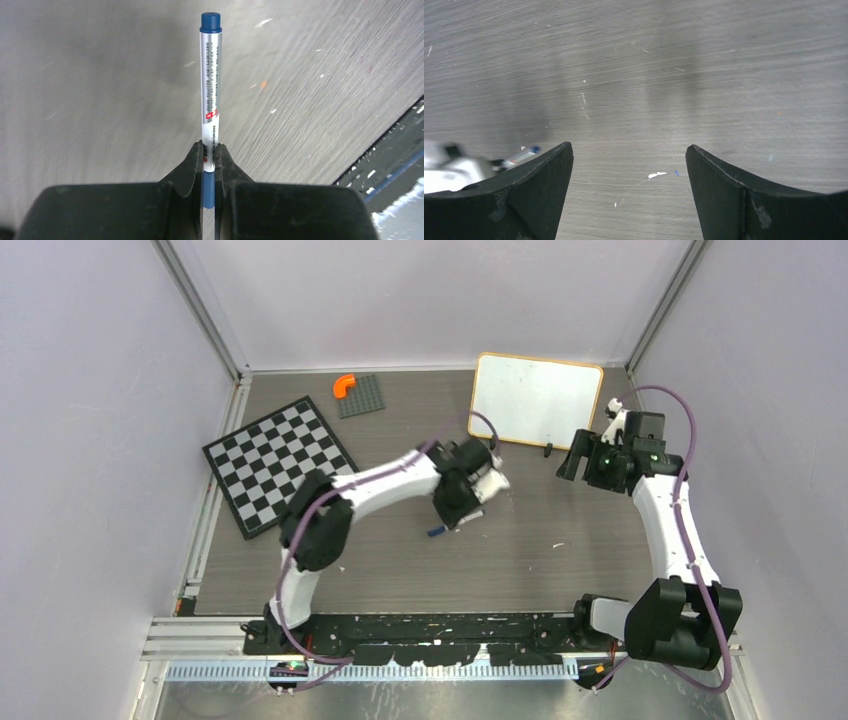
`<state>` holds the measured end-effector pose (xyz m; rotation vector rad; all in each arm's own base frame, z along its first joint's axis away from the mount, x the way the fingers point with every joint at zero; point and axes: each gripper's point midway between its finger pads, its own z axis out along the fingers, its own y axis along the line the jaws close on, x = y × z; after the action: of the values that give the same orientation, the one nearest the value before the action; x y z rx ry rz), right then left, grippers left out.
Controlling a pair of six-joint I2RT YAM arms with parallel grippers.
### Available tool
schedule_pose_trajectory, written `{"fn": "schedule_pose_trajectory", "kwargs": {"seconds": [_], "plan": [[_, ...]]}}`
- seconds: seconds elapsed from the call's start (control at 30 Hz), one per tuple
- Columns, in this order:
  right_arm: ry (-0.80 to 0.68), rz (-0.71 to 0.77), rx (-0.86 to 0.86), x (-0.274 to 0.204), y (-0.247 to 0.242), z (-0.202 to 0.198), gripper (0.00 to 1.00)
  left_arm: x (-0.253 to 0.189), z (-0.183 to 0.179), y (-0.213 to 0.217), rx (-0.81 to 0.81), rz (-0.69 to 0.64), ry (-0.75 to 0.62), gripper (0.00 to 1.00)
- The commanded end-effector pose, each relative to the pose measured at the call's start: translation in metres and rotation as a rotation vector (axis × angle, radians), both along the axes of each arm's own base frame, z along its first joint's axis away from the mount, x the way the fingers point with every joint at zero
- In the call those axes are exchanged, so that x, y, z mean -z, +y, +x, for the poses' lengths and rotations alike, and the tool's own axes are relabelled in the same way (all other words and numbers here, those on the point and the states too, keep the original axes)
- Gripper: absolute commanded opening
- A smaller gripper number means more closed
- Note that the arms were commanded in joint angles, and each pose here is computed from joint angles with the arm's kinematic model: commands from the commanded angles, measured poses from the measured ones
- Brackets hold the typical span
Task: Write a sentence on the whiteboard
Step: Pick up the whiteboard marker from the center of the board, then move the whiteboard to the center of the board.
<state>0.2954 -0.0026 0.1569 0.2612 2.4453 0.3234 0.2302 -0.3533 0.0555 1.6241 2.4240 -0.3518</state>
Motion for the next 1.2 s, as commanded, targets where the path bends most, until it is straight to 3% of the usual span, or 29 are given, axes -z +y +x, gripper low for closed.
{"fn": "schedule_pose_trajectory", "kwargs": {"seconds": [0.0, 0.13, 0.33, 0.57, 1.17], "plan": [[-0.096, 0.004, 0.013, -0.015, 0.018, 0.035, 0.83, -0.108, 0.036, 0.03, -0.202, -0.27, -0.067, 0.0], [-0.114, 0.028, 0.077, -0.013, 0.036, 0.06, 0.71, -0.14, 0.062, 0.065, -0.358, -0.365, -0.123, 0.0], [-0.144, -0.129, 0.142, -0.003, 0.068, 0.092, 0.57, -0.169, 0.084, 0.101, -0.514, -0.446, -0.19, 0.0], [-0.065, -0.171, 0.165, 0.032, 0.077, 0.115, 0.53, -0.178, 0.091, 0.122, -0.572, -0.487, -0.206, 0.0], [-0.119, -0.227, 0.07, 0.057, 0.148, 0.178, 0.49, -0.187, 0.107, 0.148, -0.653, -0.531, -0.214, 0.0]]}}
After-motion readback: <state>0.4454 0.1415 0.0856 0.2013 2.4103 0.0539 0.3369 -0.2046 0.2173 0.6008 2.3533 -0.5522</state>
